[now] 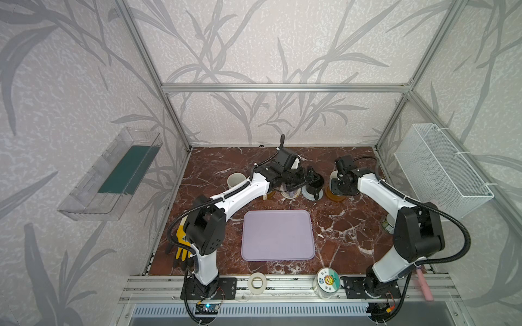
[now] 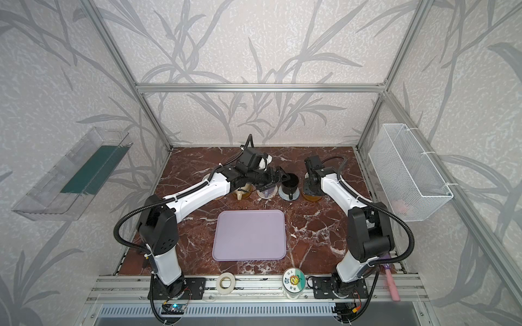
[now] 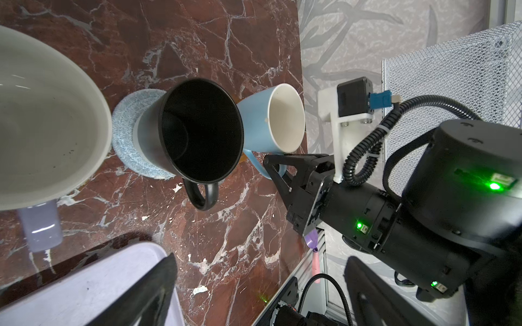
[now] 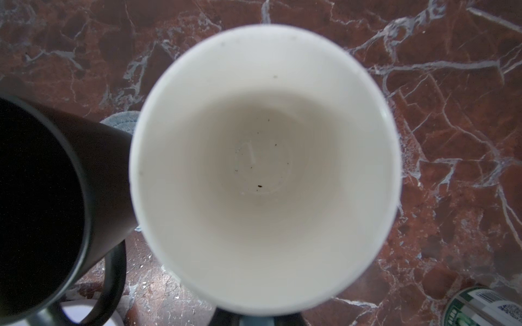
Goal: Place cups on coasters
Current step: Place the cup on the coaster.
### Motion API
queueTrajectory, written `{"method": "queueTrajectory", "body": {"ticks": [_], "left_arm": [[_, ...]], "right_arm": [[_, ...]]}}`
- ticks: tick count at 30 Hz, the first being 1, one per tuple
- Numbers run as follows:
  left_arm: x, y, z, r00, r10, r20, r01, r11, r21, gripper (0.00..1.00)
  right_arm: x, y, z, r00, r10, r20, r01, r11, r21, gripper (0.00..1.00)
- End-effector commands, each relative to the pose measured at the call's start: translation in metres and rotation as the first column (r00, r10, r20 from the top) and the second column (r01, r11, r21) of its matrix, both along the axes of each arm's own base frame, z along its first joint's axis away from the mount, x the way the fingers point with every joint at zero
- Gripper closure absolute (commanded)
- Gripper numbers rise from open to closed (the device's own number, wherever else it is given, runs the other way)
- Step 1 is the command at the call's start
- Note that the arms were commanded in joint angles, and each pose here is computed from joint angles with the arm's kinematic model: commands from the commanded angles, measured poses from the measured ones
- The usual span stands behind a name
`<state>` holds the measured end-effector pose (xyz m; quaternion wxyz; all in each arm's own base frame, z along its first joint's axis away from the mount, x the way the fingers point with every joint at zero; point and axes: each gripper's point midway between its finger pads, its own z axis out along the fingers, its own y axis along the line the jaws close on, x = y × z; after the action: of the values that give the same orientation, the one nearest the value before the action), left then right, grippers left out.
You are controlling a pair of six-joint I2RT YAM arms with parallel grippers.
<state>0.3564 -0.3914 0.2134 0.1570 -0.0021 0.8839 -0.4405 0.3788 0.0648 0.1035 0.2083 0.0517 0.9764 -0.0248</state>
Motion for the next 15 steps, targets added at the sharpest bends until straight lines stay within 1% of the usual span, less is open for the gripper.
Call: {"method": "queueTrajectory", "body": {"ticks": [1, 5, 10, 15], "left_arm": [[-0.003, -0.002, 0.016, 1.000, 0.000, 0.022, 0.001, 0.999, -0.040, 0.05], [-0.002, -0.001, 0.018, 1.000, 0.002, 0.027, -0.001, 0.999, -0.042, 0.05], [-0.003, 0.000, 0.018, 1.000, 0.005, 0.026, -0.004, 0.999, -0.040, 0.05], [-0.002, -0.001, 0.018, 1.000, 0.007, 0.026, -0.006, 0.999, -0.043, 0.05]], "right_arm": [[0.005, -0.005, 0.003, 1.000, -0.005, 0.024, 0.005, 1.000, -0.028, 1.00], [0.002, -0.006, -0.004, 1.000, 0.006, 0.006, -0.006, 0.999, -0.034, 1.00], [-0.002, -0.006, -0.001, 1.000, 0.000, -0.003, 0.000, 1.000, -0.024, 1.00], [-0.004, -0.009, -0.008, 1.000, 0.005, -0.023, -0.006, 0.999, -0.047, 1.00]]}}
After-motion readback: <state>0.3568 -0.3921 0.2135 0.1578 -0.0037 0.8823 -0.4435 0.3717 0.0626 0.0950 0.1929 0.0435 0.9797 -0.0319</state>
